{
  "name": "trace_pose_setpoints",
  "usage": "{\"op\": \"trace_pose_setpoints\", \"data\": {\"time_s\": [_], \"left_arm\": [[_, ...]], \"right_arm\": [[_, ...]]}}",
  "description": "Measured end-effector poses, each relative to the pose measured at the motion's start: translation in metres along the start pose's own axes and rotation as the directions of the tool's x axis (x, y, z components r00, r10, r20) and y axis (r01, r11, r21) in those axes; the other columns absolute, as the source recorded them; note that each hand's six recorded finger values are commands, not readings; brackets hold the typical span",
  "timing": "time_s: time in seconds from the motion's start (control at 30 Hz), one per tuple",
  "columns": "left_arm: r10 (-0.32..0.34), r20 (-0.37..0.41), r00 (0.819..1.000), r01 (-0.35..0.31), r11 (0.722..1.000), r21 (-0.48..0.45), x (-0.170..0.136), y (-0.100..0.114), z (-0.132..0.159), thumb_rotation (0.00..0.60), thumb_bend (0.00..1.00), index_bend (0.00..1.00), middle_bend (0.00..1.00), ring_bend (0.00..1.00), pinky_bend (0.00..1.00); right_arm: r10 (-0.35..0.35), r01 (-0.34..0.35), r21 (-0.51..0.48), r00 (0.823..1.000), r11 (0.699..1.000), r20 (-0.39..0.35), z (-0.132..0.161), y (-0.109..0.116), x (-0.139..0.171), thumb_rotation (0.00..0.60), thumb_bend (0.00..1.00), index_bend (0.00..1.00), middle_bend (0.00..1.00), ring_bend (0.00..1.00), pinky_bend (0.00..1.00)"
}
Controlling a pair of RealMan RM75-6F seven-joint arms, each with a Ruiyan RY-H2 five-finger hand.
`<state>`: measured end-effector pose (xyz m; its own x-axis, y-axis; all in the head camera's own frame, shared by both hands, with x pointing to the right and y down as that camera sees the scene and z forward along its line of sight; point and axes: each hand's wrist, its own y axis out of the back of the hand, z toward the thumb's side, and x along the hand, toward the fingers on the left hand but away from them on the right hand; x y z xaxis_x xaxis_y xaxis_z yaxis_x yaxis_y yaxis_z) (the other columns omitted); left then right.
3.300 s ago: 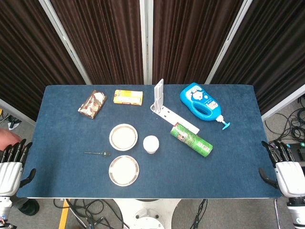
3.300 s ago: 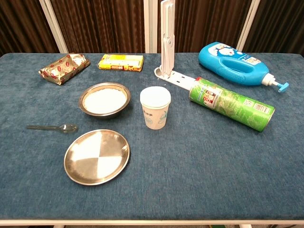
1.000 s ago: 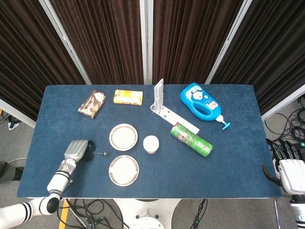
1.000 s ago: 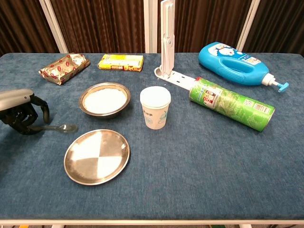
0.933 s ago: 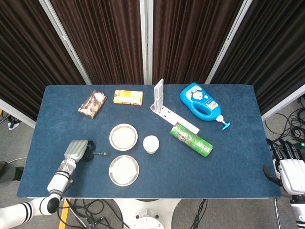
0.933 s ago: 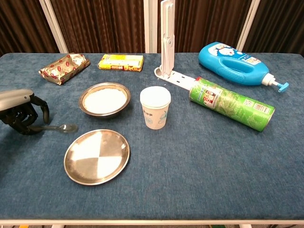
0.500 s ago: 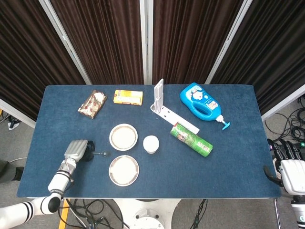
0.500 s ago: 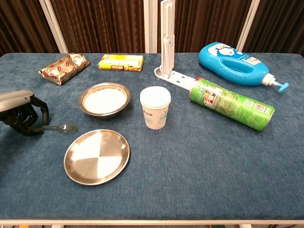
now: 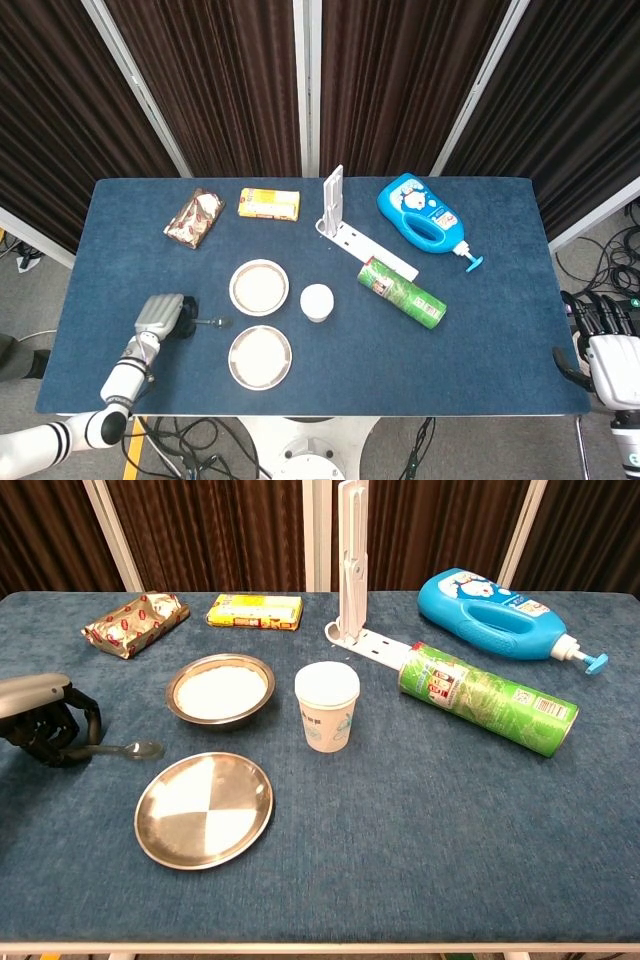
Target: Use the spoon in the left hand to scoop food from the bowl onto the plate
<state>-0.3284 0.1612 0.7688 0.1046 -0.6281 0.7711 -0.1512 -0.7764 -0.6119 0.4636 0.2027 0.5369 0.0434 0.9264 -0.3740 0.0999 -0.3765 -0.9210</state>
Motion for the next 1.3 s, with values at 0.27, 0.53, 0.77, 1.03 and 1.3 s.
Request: {"op": "trace_pose_setpoints", "data": {"time_s": [0.27,0.53,0.77,1.03,1.3], "left_arm": [[0.005,-0.001,1.000,-0.005,1.000,0.000,0.000,0.000,-0.001,0.600,0.43,0.62,0.93,0.89,1.00],[0.026,0.016,1.000,-0.026,1.000,-0.003,-0.004,0.009,0.001,0.600,0.43,0.62,0.93,0.89,1.00],[0.098,0.045,0.994,-0.100,0.994,0.040,-0.007,0.046,0.008,0.600,0.43,0.62,0.93,0.89,1.00],[0.183,0.120,0.976,-0.203,0.963,0.178,0.005,0.088,0.038,0.600,0.44,0.63,0.93,0.89,1.00],[0.222,0.157,0.962,-0.265,0.893,0.363,0.030,0.100,0.074,0.600,0.44,0.63,0.93,0.89,1.00]], "right_arm": [[-0.001,0.001,0.001,1.000,1.000,0.000,0.001,0.001,0.000,0.600,0.28,0.04,0.18,0.00,0.00],[-0.006,0.006,-0.002,1.000,1.000,-0.005,0.001,0.002,-0.002,0.600,0.28,0.04,0.18,0.00,0.00],[-0.019,0.019,0.006,1.000,1.000,-0.013,0.000,0.007,-0.004,0.600,0.28,0.04,0.18,0.00,0.00],[-0.044,0.045,0.028,0.999,0.999,-0.019,0.001,0.018,-0.007,0.600,0.28,0.04,0.18,0.00,0.00],[-0.044,0.045,0.039,0.999,0.998,-0.015,0.002,0.021,-0.007,0.600,0.28,0.04,0.18,0.00,0.00]]}}
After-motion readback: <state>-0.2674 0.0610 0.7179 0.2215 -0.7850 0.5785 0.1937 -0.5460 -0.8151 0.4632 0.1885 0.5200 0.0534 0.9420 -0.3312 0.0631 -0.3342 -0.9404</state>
